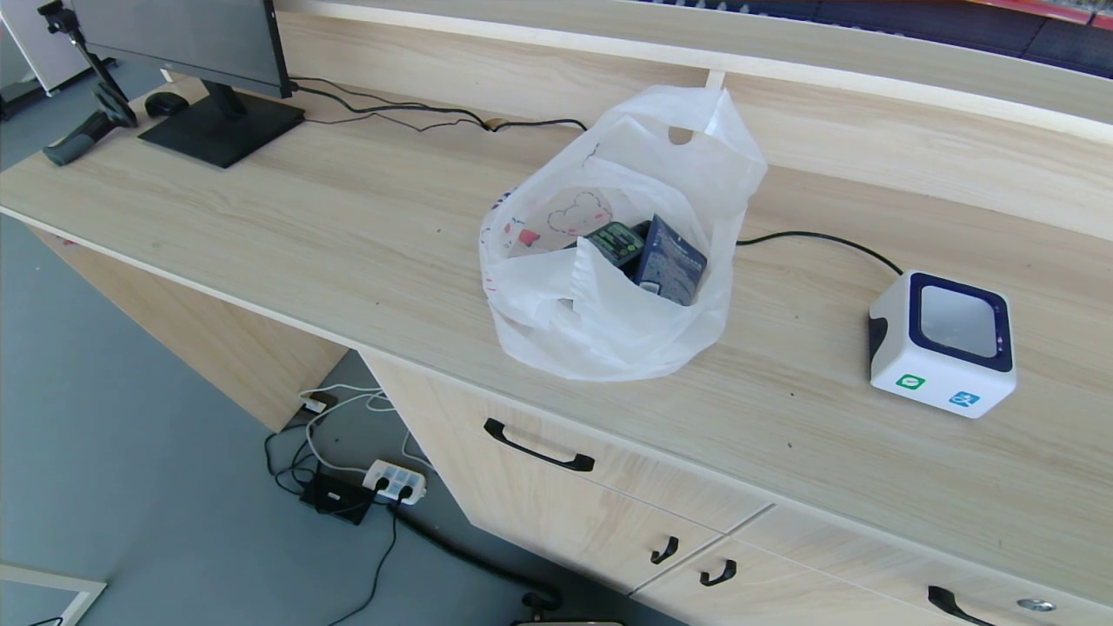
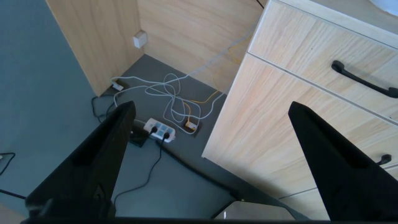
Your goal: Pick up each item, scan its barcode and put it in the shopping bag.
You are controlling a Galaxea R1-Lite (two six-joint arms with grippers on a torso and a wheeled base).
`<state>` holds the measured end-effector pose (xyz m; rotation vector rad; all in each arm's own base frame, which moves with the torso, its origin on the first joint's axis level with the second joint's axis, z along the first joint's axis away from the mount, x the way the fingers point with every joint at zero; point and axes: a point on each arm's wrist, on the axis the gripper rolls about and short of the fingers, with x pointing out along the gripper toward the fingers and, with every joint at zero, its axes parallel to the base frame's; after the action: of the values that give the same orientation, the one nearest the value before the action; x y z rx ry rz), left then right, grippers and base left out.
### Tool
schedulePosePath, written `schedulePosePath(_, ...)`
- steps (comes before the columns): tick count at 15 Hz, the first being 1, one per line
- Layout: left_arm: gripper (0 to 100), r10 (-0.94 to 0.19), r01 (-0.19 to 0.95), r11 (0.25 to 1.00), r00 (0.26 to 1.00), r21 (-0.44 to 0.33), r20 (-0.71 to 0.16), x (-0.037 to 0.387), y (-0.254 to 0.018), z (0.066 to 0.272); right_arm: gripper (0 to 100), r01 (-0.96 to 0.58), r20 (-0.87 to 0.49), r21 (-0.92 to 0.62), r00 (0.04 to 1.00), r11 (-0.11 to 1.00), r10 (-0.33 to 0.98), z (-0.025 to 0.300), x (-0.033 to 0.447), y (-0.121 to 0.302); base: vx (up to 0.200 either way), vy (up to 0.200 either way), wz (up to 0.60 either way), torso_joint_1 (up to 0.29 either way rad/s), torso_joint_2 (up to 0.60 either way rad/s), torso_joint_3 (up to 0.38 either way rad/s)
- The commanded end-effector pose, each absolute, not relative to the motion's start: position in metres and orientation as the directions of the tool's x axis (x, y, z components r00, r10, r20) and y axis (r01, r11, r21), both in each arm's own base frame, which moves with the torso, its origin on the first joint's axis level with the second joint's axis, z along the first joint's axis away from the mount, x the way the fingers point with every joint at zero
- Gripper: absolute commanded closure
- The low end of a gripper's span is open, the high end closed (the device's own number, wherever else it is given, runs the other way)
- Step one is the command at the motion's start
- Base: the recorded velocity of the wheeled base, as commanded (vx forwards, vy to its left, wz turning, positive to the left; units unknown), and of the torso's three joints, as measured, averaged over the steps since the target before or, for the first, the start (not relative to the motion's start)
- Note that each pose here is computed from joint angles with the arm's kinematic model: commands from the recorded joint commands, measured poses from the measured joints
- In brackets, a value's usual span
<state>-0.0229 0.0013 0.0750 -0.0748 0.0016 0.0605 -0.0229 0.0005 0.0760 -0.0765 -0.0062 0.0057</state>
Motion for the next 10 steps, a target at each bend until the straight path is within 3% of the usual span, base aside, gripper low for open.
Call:
schedulePosePath(1,0,0.061,-0.061,0.995,0.998,-0.075,-0.005,-0.0228,0.0013,0.075,0,-0.006,0.006,-0.077,1.0,0.997,0.006,0.0764,-0.0229,0.0006,0.0,0.0,0.0,0.0,0.0,0.0)
schedulePosePath(10,0,0.061,-0.061,0.995,0.998,-0.075,-0.005,-0.0228,0.0013,0.075,0,-0.006,0.006,-0.077,1.0,0.997,0.006,0.0764,-0.0229,0.0006,0.0,0.0,0.0,0.0,0.0,0.0)
